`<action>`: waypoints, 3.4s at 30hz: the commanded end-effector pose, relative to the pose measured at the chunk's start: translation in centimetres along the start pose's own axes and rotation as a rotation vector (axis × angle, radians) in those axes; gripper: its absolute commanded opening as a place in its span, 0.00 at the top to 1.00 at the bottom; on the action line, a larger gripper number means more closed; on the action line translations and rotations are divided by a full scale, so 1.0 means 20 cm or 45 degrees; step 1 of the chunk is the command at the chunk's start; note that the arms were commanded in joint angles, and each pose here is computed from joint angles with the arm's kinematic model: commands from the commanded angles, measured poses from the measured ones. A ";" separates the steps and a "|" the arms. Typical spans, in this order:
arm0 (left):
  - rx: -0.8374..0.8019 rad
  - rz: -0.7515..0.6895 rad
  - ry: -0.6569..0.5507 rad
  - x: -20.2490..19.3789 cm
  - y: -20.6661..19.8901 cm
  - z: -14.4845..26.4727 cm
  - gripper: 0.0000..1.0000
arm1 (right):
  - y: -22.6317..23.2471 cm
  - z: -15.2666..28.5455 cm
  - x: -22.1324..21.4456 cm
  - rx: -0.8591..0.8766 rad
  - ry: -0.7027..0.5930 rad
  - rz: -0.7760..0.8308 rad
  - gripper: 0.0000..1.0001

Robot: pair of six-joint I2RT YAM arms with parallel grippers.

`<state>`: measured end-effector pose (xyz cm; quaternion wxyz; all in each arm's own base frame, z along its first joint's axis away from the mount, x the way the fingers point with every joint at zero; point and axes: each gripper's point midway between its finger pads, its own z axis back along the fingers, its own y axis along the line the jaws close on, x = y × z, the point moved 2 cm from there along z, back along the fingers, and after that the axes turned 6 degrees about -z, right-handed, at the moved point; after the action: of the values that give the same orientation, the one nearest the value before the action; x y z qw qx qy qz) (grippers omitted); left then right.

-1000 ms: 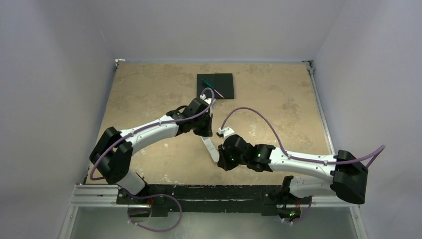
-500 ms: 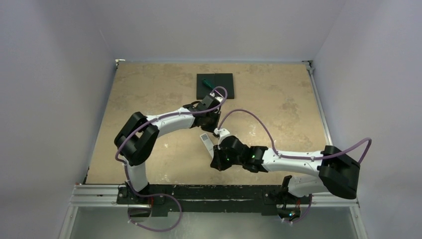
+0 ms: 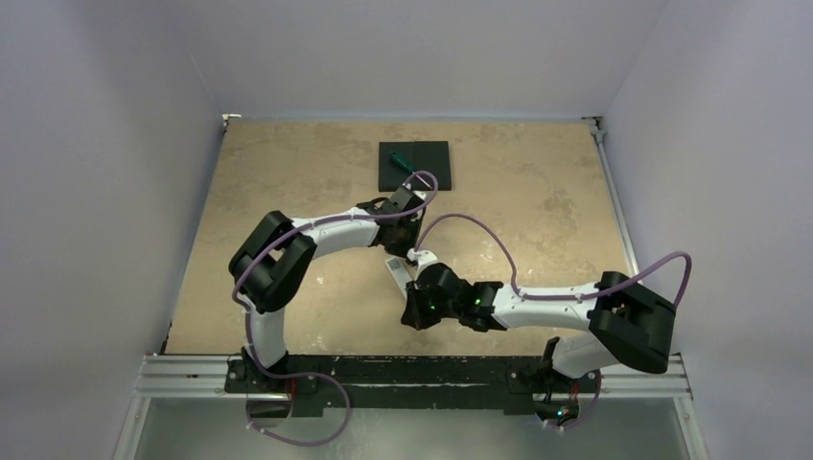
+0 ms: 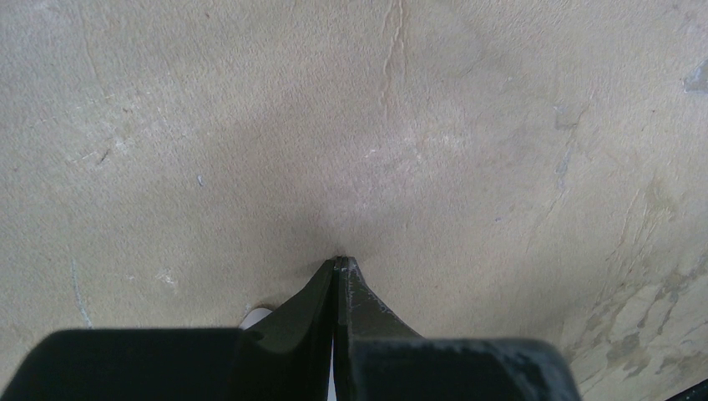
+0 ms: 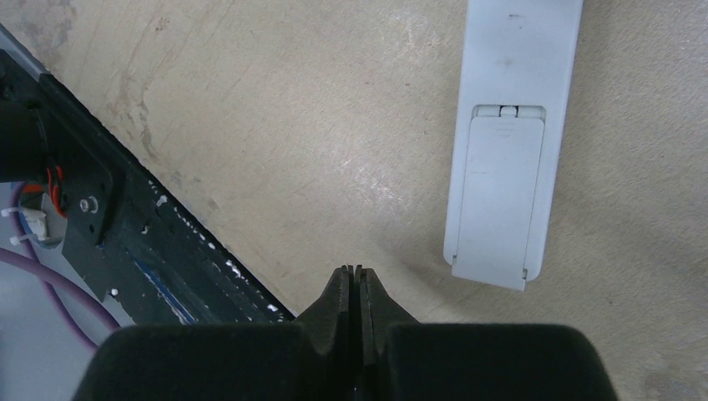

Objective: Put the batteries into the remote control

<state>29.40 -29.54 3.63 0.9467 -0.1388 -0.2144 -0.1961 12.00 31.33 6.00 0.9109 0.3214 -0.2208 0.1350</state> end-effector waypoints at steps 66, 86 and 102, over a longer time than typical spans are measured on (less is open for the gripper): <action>0.233 0.200 -0.081 -0.38 0.26 0.51 0.66 | -0.26 0.19 0.54 -0.447 -0.253 -0.023 0.28; 0.121 0.204 -0.101 -0.46 0.22 0.57 0.62 | -0.31 0.02 0.55 -0.525 -0.180 -0.011 0.28; 0.115 0.198 -0.090 -0.47 0.22 0.56 0.62 | -0.35 -0.01 0.51 -0.550 -0.142 -0.003 0.33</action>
<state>19.34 -18.59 7.78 0.9604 -0.1065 -0.2335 -0.1083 22.48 26.45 6.04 0.9523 0.1165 -0.2743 0.0652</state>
